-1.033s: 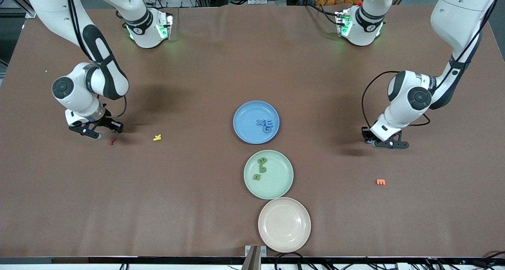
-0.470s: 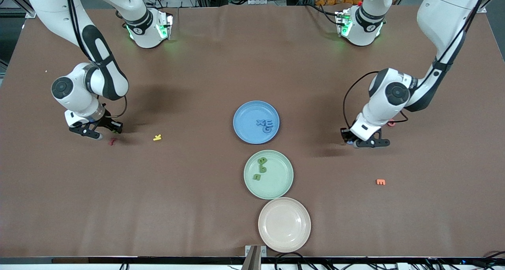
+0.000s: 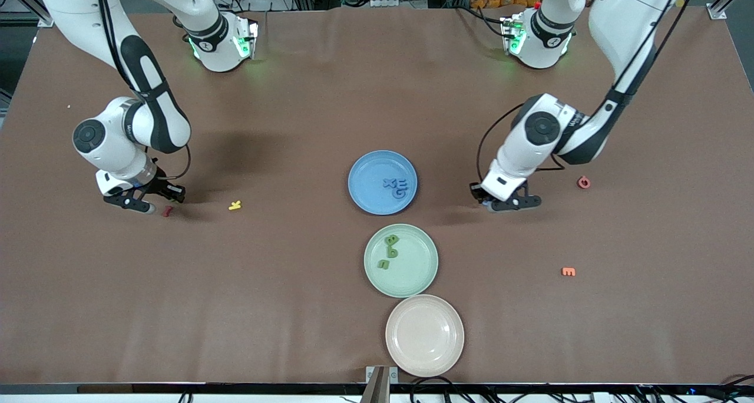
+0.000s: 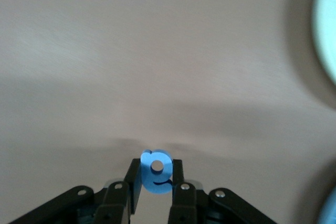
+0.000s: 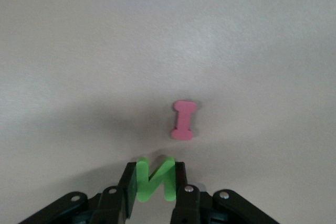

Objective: Sort letters by color into matching plates
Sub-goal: 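Carry the blue a to the blue plate with the left gripper, then release the blue a while the right gripper carries the N toward the green plate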

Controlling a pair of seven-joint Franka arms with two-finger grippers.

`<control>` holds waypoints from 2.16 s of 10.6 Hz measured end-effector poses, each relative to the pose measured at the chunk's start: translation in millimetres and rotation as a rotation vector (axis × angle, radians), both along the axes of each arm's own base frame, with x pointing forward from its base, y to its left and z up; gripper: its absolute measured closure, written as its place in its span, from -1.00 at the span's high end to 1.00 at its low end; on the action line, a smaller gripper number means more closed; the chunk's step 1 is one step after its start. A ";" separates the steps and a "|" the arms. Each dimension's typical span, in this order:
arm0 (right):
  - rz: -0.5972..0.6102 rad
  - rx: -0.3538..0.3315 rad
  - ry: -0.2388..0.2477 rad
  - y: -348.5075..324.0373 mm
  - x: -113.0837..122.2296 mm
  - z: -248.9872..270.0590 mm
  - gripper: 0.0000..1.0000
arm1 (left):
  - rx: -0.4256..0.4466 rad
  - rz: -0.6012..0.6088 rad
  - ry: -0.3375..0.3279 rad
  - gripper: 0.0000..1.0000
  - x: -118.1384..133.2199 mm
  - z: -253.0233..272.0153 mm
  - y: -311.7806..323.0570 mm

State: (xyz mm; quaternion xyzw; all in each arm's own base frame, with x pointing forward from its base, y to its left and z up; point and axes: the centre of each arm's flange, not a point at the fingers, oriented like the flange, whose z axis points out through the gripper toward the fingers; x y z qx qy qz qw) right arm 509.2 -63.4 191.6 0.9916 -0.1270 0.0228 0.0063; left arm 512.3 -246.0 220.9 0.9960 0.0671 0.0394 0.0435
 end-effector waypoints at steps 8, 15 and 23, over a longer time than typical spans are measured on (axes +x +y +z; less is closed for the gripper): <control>-0.034 0.119 0.082 18.9 50.0 54.1 -0.34 | -0.043 0.057 -0.002 -0.46 -67.6 22.0 -144.3; -0.165 0.164 0.081 90.5 81.0 86.6 -0.34 | -0.046 0.140 0.048 -0.20 -72.8 22.1 -210.0; -0.353 0.319 0.084 196.8 89.0 101.1 -0.34 | 0.069 0.191 0.048 1.00 16.0 43.0 -137.0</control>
